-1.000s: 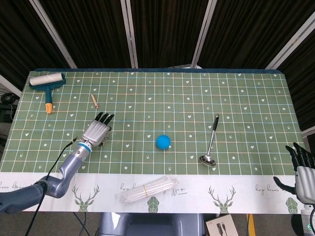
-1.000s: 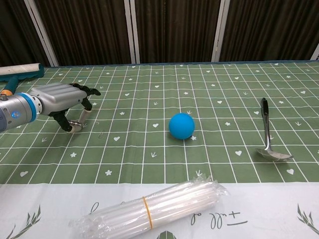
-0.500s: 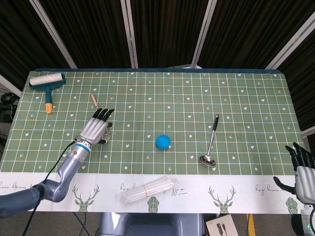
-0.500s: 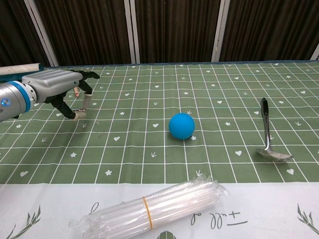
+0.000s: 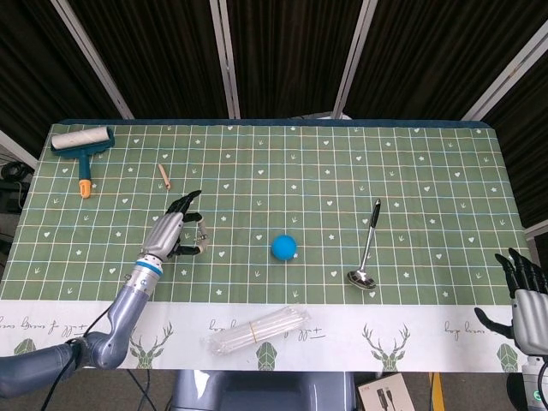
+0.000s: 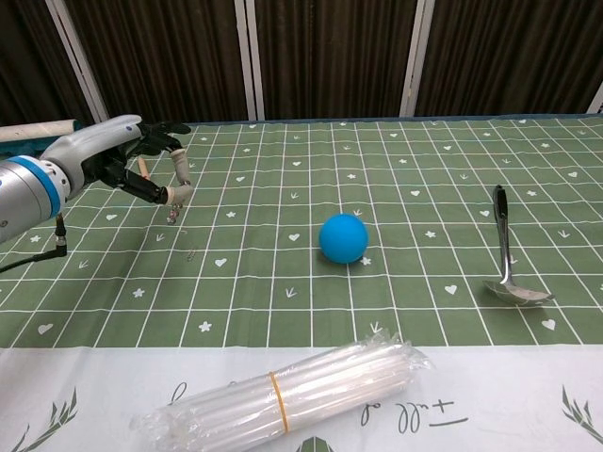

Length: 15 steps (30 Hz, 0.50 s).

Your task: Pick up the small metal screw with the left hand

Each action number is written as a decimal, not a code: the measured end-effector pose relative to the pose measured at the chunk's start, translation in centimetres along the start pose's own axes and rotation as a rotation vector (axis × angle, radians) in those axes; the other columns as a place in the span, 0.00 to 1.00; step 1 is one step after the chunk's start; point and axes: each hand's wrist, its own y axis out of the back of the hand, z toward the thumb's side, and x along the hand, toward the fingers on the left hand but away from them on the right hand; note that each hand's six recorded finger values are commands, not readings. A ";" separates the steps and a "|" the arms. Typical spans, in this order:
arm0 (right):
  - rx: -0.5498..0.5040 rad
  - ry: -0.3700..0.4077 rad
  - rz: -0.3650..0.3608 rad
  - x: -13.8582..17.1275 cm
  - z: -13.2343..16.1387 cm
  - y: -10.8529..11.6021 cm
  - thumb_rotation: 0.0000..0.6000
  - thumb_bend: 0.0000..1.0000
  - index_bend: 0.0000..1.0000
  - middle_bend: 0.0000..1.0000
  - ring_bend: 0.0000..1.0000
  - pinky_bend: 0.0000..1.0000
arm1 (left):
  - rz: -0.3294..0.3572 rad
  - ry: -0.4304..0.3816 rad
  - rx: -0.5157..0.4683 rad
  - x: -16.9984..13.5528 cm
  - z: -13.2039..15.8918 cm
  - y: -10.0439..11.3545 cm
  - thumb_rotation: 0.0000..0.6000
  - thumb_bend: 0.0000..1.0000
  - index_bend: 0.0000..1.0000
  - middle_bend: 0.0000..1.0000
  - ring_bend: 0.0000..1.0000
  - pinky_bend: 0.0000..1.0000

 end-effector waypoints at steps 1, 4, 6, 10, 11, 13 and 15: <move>0.000 0.000 0.000 0.0 0.0 0.0 1.00 0.10 0.08 0.00 0.00 0.07 | 0.002 0.003 -0.021 -0.1 0.0 -0.1 1.00 0.47 0.59 0.00 0.00 0.00; 0.001 0.002 0.000 0.0 0.0 0.0 1.00 0.10 0.08 0.00 0.00 0.07 | 0.003 0.006 -0.072 -0.2 0.1 -0.4 1.00 0.47 0.59 0.00 0.00 0.00; 0.000 0.003 0.000 0.0 0.1 0.0 1.00 0.10 0.08 0.00 0.00 0.07 | 0.002 0.006 -0.098 -0.3 0.2 -0.5 1.00 0.47 0.60 0.00 0.00 0.00; -0.003 0.005 0.003 0.0 0.1 -0.1 1.00 0.10 0.08 0.00 0.00 0.07 | 0.007 -0.001 -0.135 -0.5 0.2 -1.0 1.00 0.47 0.60 0.00 0.00 0.00; -0.003 0.005 0.003 0.0 0.1 -0.1 1.00 0.10 0.08 0.00 0.00 0.07 | 0.009 0.000 -0.136 -0.6 0.1 -1.0 1.00 0.47 0.60 0.00 0.00 0.00; -0.003 0.005 0.003 0.1 0.1 0.0 1.00 0.10 0.08 0.00 0.00 0.07 | 0.009 0.006 -0.137 -0.6 -0.3 -1.2 1.00 0.47 0.60 0.00 0.00 0.00; -0.004 0.003 0.004 0.1 0.0 0.0 1.00 0.10 0.08 0.00 0.00 0.07 | 0.007 0.011 -0.137 -0.5 -0.5 -1.3 1.00 0.47 0.60 0.00 0.00 0.00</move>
